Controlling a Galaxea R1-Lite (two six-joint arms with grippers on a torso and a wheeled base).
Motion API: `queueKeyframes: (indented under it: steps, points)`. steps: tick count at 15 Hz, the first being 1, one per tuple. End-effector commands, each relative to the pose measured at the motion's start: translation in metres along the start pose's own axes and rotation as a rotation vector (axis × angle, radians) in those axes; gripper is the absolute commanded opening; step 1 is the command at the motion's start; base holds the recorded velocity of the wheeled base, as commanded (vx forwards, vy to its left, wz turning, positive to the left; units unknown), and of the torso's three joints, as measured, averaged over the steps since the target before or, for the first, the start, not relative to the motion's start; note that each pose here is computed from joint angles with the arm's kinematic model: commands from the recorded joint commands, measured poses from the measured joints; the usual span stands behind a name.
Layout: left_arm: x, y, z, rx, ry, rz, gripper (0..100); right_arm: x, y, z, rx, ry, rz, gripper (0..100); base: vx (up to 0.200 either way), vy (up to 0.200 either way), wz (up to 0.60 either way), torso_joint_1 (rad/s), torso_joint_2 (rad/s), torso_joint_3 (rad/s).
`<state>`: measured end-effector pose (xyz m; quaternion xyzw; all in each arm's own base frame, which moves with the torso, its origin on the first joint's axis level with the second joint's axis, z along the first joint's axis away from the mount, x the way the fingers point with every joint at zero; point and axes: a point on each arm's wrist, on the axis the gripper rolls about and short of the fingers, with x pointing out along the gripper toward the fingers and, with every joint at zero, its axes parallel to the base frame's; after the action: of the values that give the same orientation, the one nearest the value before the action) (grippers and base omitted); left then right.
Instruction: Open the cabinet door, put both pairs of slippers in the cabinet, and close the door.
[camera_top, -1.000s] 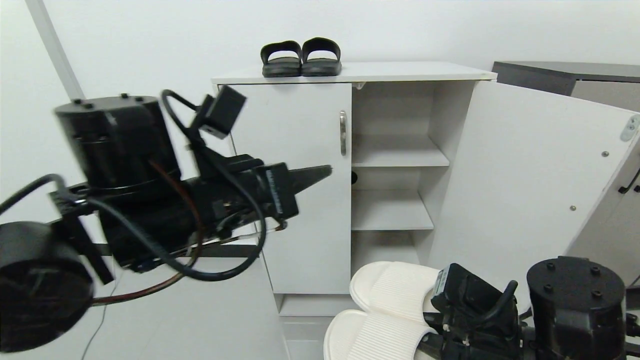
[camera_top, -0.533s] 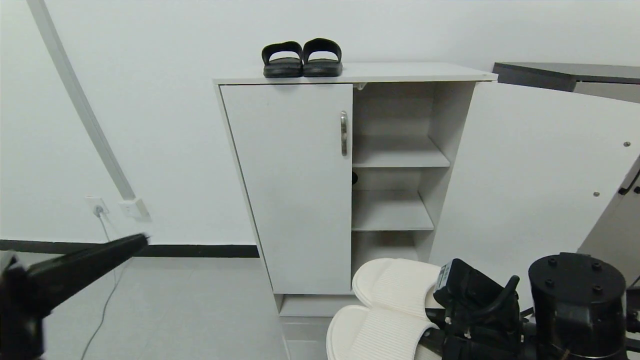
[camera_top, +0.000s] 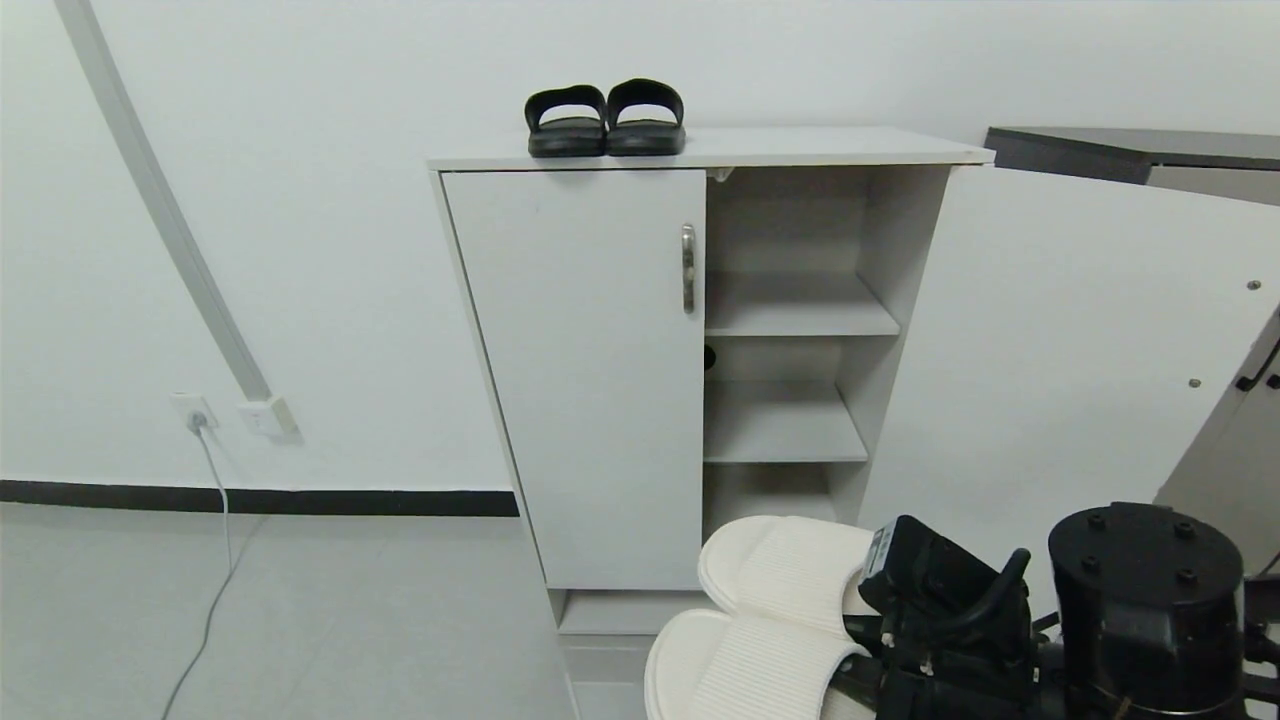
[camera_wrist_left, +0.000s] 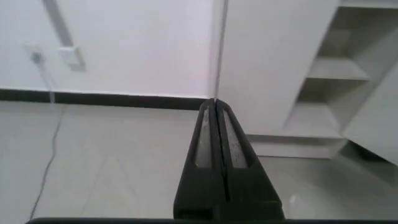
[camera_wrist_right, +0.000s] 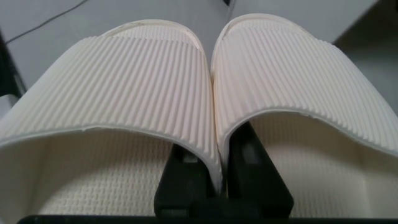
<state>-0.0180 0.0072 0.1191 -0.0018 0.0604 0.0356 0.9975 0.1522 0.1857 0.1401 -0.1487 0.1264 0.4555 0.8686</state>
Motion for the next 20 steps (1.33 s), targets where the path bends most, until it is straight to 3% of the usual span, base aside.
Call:
queueKeyframes:
  steps: [1, 3, 5, 7, 8, 9, 10, 11, 12, 13, 14, 15, 17, 20]
  points:
    - [0.001, 0.001, -0.025, -0.049, -0.072, 0.084, 0, 0.000, 0.000, -0.002, -0.001, 0.006, -0.002, 0, 0.000, 0.000, 0.00, 0.000, 0.00, 0.000]
    - [0.007, 0.001, -0.037, -0.049, -0.080, 0.108, 0, 0.001, 0.000, -0.001, 0.001, 0.005, -0.002, 0, 0.000, 0.000, 0.00, 0.000, 0.00, 0.000]
    - [0.007, 0.001, -0.037, -0.047, -0.079, 0.108, 0, 0.001, -0.001, -0.001, 0.001, 0.005, -0.003, 0, 0.000, 0.000, 0.00, 0.000, 0.00, 0.000]
    - [0.004, -0.001, -0.037, -0.045, -0.103, 0.221, 0, 0.002, -0.001, -0.001, 0.002, 0.007, -0.007, 0, 0.000, 0.000, 0.00, 0.000, 0.00, 0.000]
    - [0.003, -0.001, -0.038, -0.021, -0.108, 0.241, 0, 0.003, -0.002, 0.000, 0.002, 0.006, -0.010, 0, 0.000, 0.000, 0.00, 0.000, 0.00, 0.000]
    - [0.002, -0.001, -0.038, -0.020, -0.115, 0.229, 0, 0.004, -0.002, -0.001, 0.002, 0.009, -0.010, 0, 0.000, 0.000, 0.00, 0.000, 0.00, 0.000]
    - [-0.001, -0.003, -0.040, 0.016, -0.159, 0.101, 0, 0.005, -0.002, -0.001, 0.002, 0.012, -0.008, 0, 0.000, 0.000, 0.00, 0.000, 0.00, 0.000]
    - [-0.001, -0.004, -0.040, 0.039, -0.163, 0.043, 0, 0.007, -0.002, -0.003, 0.001, 0.021, -0.006, 0, 0.000, 0.000, 0.00, 0.000, 0.00, 0.000]
    - [-0.001, -0.004, -0.040, 0.035, -0.163, 0.033, 0, 0.008, -0.002, -0.005, 0.003, 0.027, -0.007, 0, 0.000, 0.000, 0.00, 0.000, 0.00, 0.000]
    - [0.000, -0.005, -0.044, 0.028, -0.115, -0.004, 0, 0.009, -0.002, -0.004, 0.003, 0.027, -0.005, 0, 0.000, 0.000, 0.00, 0.000, 0.00, 0.000]
    - [0.000, -0.006, -0.044, 0.023, -0.112, -0.058, 0, 0.008, -0.002, -0.004, 0.001, 0.026, -0.007, 0, 0.000, 0.000, 0.00, 0.000, 0.00, 0.000]
    - [0.000, -0.007, -0.044, 0.041, -0.116, -0.074, 0, 0.009, -0.002, -0.004, 0.004, 0.026, -0.007, 0, 0.000, 0.000, 0.00, 0.000, 0.00, 0.000]
    - [0.000, -0.007, -0.044, 0.044, -0.118, -0.075, 0, 0.010, -0.003, -0.002, 0.007, 0.022, -0.031, 0, 0.000, 0.000, 0.00, 0.000, 0.00, 0.000]
    - [0.000, -0.007, -0.044, 0.029, -0.117, -0.079, 0, 0.032, -0.004, -0.001, 0.117, 0.047, -0.216, 0, 0.000, 0.000, 0.00, 0.000, 0.00, 0.000]
